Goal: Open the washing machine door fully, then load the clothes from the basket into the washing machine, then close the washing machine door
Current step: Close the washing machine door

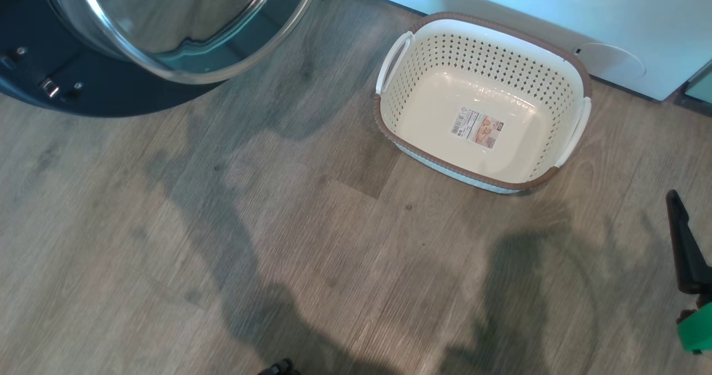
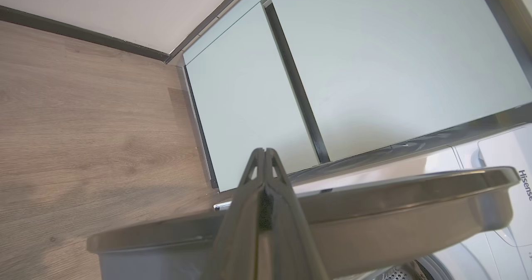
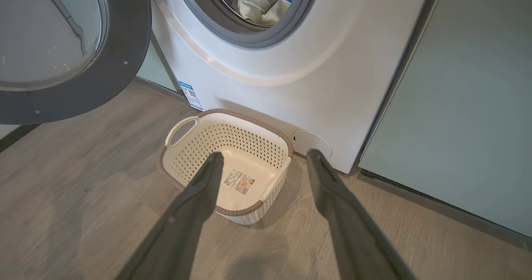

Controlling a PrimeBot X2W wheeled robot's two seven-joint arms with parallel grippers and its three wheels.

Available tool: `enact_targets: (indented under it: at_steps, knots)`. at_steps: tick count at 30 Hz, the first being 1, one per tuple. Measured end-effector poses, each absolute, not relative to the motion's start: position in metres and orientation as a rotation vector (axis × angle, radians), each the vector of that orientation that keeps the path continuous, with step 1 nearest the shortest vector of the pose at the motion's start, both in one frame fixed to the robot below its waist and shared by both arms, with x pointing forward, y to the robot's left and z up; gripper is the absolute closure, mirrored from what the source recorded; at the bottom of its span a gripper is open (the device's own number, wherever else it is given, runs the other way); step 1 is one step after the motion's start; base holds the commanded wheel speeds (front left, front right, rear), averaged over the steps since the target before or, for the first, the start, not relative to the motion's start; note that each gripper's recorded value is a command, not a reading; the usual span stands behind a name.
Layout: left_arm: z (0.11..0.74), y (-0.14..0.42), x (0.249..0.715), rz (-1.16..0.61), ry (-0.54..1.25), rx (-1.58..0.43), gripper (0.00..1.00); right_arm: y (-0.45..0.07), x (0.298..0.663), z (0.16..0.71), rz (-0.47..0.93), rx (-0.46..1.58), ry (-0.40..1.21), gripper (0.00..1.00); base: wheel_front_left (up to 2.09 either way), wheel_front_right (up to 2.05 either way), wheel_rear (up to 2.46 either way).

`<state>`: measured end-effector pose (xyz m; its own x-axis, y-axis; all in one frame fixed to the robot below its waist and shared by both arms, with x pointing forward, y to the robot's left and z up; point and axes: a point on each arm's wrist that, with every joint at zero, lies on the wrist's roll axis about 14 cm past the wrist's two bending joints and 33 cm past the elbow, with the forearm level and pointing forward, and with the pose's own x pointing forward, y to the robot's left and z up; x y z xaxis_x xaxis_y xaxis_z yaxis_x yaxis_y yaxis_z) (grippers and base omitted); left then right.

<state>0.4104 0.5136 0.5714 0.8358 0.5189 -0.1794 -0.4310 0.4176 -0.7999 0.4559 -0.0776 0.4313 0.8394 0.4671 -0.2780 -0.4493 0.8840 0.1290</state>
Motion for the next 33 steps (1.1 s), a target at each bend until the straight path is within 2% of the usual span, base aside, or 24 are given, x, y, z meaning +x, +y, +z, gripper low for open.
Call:
enact_targets:
  at_steps: [19, 33]
  knots:
    - [0.582, 0.486, 0.427, 0.445, 0.010, -0.949, 1.00, -0.075, 0.454, 0.425, 0.490, 0.060, 0.334, 0.00, 0.00, 0.00, 0.00]
    - [0.602, 0.454, 0.442, 0.259, 0.067, -0.976, 1.00, -0.073, 0.452, 0.419, 0.478, 0.077, 0.355, 0.00, 0.00, 0.00, 0.00]
